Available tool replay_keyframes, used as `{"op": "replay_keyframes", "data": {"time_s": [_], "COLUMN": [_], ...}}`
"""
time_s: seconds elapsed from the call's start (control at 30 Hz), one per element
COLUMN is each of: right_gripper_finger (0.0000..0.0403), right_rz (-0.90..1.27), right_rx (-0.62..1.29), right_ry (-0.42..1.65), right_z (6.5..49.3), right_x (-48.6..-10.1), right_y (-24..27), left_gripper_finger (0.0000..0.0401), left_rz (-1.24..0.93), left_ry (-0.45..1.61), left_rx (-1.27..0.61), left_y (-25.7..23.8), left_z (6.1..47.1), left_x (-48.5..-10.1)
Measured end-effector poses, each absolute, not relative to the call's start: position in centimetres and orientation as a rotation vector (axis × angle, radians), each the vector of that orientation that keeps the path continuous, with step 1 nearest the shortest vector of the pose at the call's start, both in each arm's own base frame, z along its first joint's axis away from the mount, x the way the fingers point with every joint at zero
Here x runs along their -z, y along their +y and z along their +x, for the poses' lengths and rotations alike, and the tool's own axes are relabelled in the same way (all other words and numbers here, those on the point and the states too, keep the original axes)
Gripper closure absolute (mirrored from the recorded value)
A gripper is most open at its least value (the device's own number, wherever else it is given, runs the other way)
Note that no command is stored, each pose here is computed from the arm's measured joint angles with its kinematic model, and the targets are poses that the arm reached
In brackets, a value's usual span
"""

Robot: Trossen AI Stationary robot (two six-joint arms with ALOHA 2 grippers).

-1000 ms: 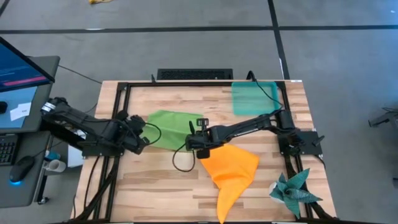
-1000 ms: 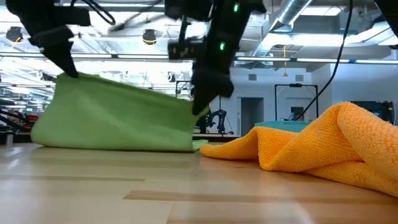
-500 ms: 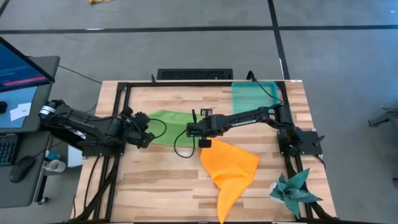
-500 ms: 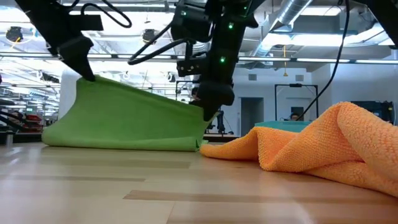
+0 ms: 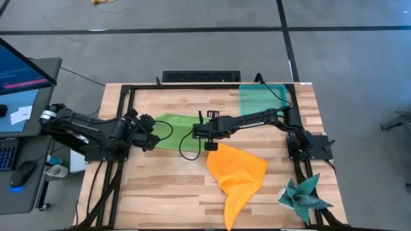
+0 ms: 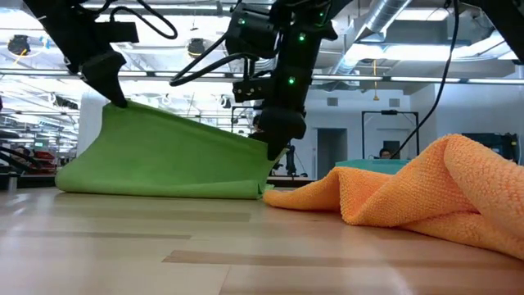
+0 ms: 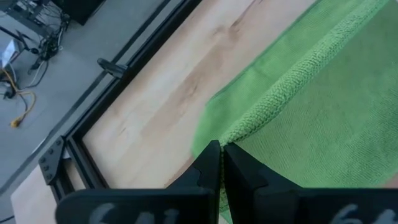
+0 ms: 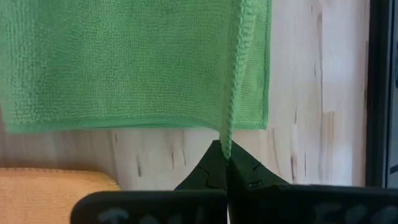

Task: Roll microfiber towels into tight, uniform cylinder then place into a basket
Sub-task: Fold the green microfiber towel

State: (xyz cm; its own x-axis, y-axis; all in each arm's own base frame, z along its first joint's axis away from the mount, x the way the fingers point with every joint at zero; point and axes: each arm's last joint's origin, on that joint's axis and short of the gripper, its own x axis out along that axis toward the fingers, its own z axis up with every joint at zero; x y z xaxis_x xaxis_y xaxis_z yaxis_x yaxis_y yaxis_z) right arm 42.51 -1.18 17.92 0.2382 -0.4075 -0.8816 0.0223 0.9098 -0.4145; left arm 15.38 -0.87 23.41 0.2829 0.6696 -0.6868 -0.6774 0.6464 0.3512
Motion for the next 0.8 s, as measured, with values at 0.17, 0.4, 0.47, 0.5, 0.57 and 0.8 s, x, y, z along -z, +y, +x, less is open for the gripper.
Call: {"op": "replay_keyframes", "data": {"time_s": [0.17, 0.4, 0.47, 0.5, 0.57, 0.8], "right_gripper_finger": [0.0397, 0.0397, 0.0397, 0.0398, 0.0397, 0.0398], "right_rz": [-0.329, -0.245, -0.225, -0.219, -0.214, -0.159], "right_rx": [0.317, 0.319, 0.309, 0.308, 0.307, 0.311], "right_ry": [1.301, 1.301, 1.299, 1.299, 1.301, 1.273], "right_z": [42.5, 42.5, 42.5, 42.5, 42.5, 42.6], "right_x": [-17.9, -17.8, -17.8, -17.8, -17.8, -17.9], "right_y": [-1.8, -3.2, -3.6, -3.7, -4.0, -5.9], "left_gripper_finger": [0.0399, 0.0382, 0.0367, 0.0358, 0.0340, 0.0290], "left_rz": [-0.014, 0.004, -0.003, -0.005, -0.006, -0.016], "left_ry": [0.912, 0.922, 0.930, 0.932, 0.933, 0.956], "left_rx": [-0.915, -0.913, -0.906, -0.903, -0.902, -0.878], "left_y": [-0.7, -0.6, -0.7, -0.7, -0.7, -0.7], "left_z": [15.4, 15.3, 15.3, 15.3, 15.3, 15.3], "left_x": [-23.4, -23.4, -23.4, -23.4, -23.4, -23.3]}}
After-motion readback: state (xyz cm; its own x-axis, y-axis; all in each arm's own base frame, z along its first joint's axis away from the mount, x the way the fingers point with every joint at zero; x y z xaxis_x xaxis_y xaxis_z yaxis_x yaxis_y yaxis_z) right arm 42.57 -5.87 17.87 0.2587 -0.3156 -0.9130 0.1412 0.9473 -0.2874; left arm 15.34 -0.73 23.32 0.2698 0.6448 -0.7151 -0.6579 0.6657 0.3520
